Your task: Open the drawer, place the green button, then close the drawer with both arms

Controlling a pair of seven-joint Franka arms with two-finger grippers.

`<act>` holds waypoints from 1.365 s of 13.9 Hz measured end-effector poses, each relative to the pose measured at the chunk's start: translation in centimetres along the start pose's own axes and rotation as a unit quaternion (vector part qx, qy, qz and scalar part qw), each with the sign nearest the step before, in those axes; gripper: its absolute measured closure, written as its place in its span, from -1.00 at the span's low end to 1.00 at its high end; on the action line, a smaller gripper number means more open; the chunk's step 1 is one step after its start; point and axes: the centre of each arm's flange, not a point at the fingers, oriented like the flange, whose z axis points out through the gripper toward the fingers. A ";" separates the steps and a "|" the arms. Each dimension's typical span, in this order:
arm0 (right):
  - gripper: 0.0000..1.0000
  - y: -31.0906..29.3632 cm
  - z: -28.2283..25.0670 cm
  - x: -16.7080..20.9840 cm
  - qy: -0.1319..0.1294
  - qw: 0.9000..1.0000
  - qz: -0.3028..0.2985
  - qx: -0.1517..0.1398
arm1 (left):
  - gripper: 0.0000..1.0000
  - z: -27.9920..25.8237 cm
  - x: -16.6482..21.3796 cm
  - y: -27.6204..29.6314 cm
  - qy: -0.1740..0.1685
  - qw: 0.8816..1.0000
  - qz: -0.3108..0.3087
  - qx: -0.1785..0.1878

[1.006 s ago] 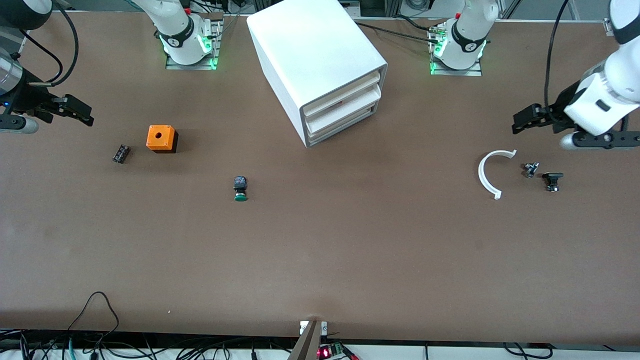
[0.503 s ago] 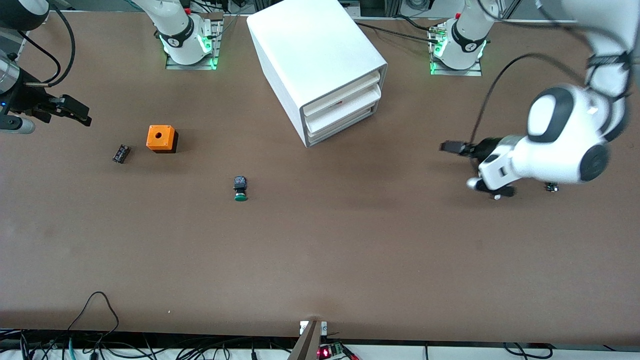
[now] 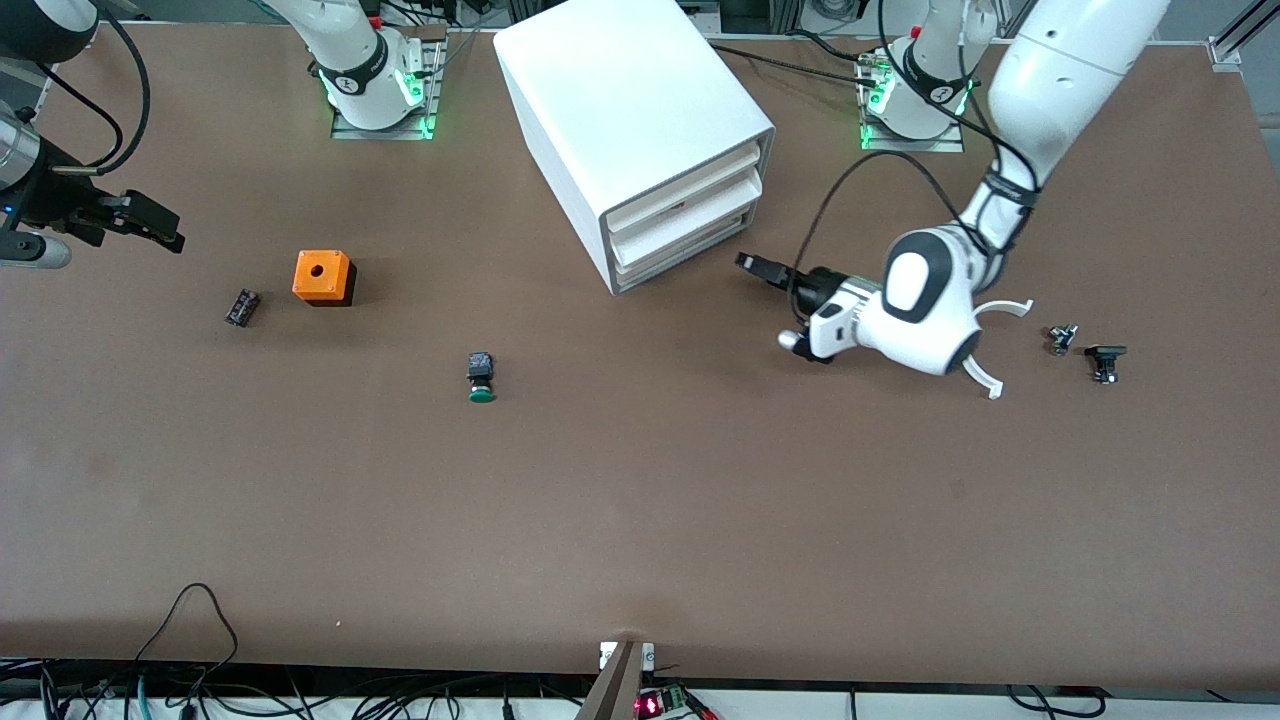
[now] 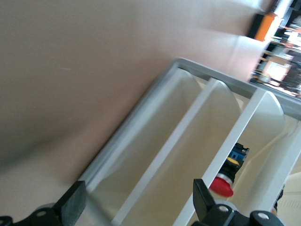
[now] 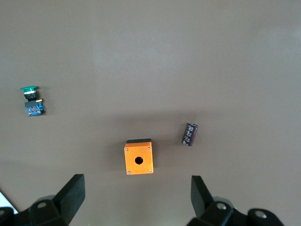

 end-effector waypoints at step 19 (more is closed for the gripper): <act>-1.00 -27.8 24.0 4.7 -0.006 0.989 -0.150 -0.016 | 0.52 -0.7 -0.6 -3.3 0.069 0.998 0.002 -0.007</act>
